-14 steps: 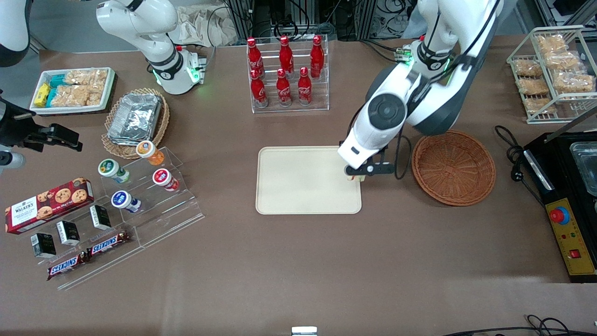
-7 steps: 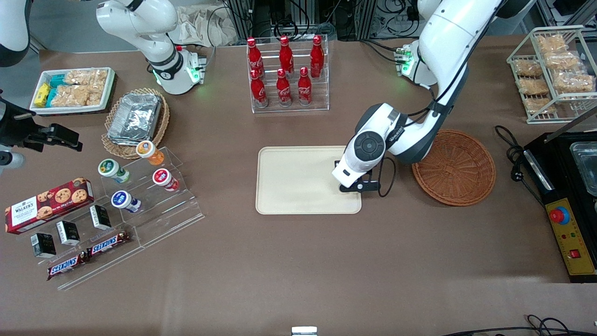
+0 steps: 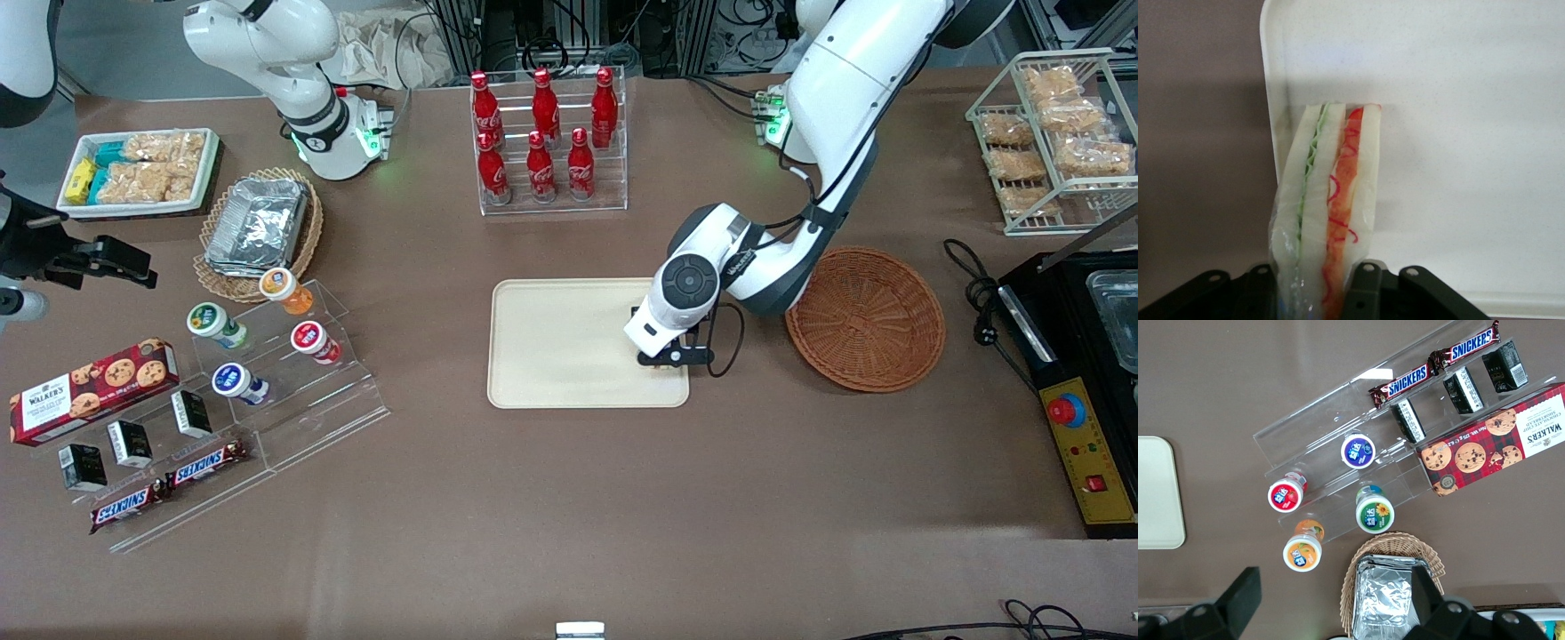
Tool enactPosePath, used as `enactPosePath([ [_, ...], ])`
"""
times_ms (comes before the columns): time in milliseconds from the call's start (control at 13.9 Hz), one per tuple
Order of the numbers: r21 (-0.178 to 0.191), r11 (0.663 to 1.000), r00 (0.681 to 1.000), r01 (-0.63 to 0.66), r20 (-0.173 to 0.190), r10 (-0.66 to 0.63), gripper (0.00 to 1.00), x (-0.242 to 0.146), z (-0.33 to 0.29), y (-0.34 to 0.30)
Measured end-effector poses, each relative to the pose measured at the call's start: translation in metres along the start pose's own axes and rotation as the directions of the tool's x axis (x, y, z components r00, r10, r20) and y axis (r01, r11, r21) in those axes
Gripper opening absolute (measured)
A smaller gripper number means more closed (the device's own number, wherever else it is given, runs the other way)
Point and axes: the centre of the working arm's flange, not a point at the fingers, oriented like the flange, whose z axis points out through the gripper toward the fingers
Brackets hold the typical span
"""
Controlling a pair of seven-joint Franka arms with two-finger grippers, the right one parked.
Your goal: Place sandwich from basket to tray
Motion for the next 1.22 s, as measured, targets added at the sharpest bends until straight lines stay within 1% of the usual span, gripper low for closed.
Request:
enactPosePath([
  [72, 0.000, 1.000, 1.000, 0.000, 0.000, 0.000, 0.45, 0.000, 0.000, 0.000],
  [216, 0.000, 1.000, 1.000, 0.000, -0.001, 0.000, 0.67, 0.000, 0.000, 0.000],
  [360, 0.000, 1.000, 1.000, 0.000, -0.001, 0.000, 0.84, 0.000, 0.000, 0.000],
  [432, -0.001, 1.000, 1.000, 0.001, -0.002, -0.001, 0.96, 0.001, 0.000, 0.000],
  [504, -0.001, 1.000, 1.000, 0.001, -0.003, -0.001, 1.00, 0.001, -0.001, -0.001],
  [647, 0.000, 1.000, 1.000, -0.003, -0.007, 0.003, 1.00, 0.003, -0.006, -0.001],
  [719, 0.009, 1.000, 1.000, -0.004, -0.002, 0.004, 1.00, 0.004, -0.014, -0.001],
  [791, 0.026, 1.000, 1.000, -0.003, 0.007, 0.003, 1.00, 0.005, -0.031, -0.001],
  [935, 0.060, 0.998, 1.000, 0.008, 0.019, -0.009, 1.00, 0.011, -0.094, -0.003],
  [1007, 0.063, 0.998, 1.000, 0.018, 0.010, -0.018, 1.00, 0.014, -0.134, -0.007],
  [1079, 0.056, 0.998, 1.000, 0.026, -0.012, -0.025, 1.00, 0.016, -0.173, -0.013],
  [1151, 0.044, 0.998, 0.999, 0.035, -0.041, -0.033, 1.00, 0.020, -0.208, -0.022],
  [1223, 0.029, 0.998, 0.995, 0.051, -0.082, -0.048, 1.00, 0.025, -0.243, -0.038],
])
